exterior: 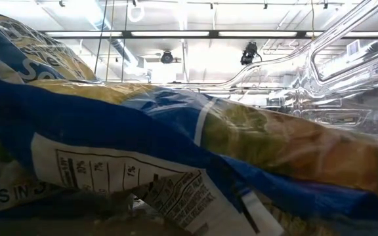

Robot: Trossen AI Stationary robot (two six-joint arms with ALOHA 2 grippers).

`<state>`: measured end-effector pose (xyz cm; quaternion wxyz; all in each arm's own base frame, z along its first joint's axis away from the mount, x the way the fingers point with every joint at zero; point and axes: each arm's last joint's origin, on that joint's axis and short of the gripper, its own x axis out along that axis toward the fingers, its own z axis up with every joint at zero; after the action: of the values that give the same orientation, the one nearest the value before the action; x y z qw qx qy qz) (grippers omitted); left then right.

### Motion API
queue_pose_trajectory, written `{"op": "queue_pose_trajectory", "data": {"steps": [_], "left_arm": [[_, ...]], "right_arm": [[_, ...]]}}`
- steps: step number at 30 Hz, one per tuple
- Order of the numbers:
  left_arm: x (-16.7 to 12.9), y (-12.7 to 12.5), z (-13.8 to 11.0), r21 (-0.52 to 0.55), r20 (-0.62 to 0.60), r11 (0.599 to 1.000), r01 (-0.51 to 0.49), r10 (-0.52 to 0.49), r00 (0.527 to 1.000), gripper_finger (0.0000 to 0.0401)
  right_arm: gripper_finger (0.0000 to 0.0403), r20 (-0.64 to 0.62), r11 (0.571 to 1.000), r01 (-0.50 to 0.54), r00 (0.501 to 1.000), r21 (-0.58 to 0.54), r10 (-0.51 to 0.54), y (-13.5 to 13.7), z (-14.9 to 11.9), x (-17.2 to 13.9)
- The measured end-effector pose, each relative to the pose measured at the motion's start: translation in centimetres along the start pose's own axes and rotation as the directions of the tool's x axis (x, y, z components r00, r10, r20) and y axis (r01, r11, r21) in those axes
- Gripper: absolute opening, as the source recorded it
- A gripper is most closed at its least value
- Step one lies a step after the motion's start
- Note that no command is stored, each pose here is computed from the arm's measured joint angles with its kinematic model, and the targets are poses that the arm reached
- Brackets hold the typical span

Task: Sort Maruchan noodles
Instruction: Put the blue noodle pack into the bottom transparent bin

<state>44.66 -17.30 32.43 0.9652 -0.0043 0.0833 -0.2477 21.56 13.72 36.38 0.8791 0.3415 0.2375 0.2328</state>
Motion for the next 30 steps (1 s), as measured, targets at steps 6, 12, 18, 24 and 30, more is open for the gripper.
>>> {"op": "queue_pose_trajectory", "data": {"steps": [6, 12, 18, 24, 30], "left_arm": [[-1.9, -0.2, 0.4, -0.263, -0.143, 0.964, -0.031, -0.008, 0.99, 0.0143], [-3.2, -2.0, -1.3, -0.654, -0.397, 0.722, -0.224, -0.077, 0.914, 0.0142], [-3.8, -5.4, -3.8, -0.762, -0.607, 0.335, -0.554, -0.072, 0.791, 0.0142], [-4.1, -7.1, -4.7, -0.747, -0.663, -0.036, -0.663, 0.108, 0.741, 0.0142], [-4.0, -7.4, -7.3, -0.699, -0.707, -0.272, -0.661, 0.127, 0.696, 0.0141]], "right_arm": [[0.0128, 0.081, 0.997, -0.072, 0.994, -0.004, 0.073, 1.4, 2.0, -2.5], [0.0153, 0.102, 0.996, -0.081, 0.991, -0.022, 0.083, 1.8, 2.4, -4.7], [0.0151, 0.084, 0.998, -0.025, 0.996, -0.053, 0.029, 1.4, 2.1, -5.2], [0.0151, 0.046, 0.996, -0.004, 0.999, -0.093, 0.008, 1.3, 1.6, -4.5], [0.0151, -0.03, 0.994, -0.003, 1.0, -0.109, 0.0, 1.6, 0.4, -4.1]]}}
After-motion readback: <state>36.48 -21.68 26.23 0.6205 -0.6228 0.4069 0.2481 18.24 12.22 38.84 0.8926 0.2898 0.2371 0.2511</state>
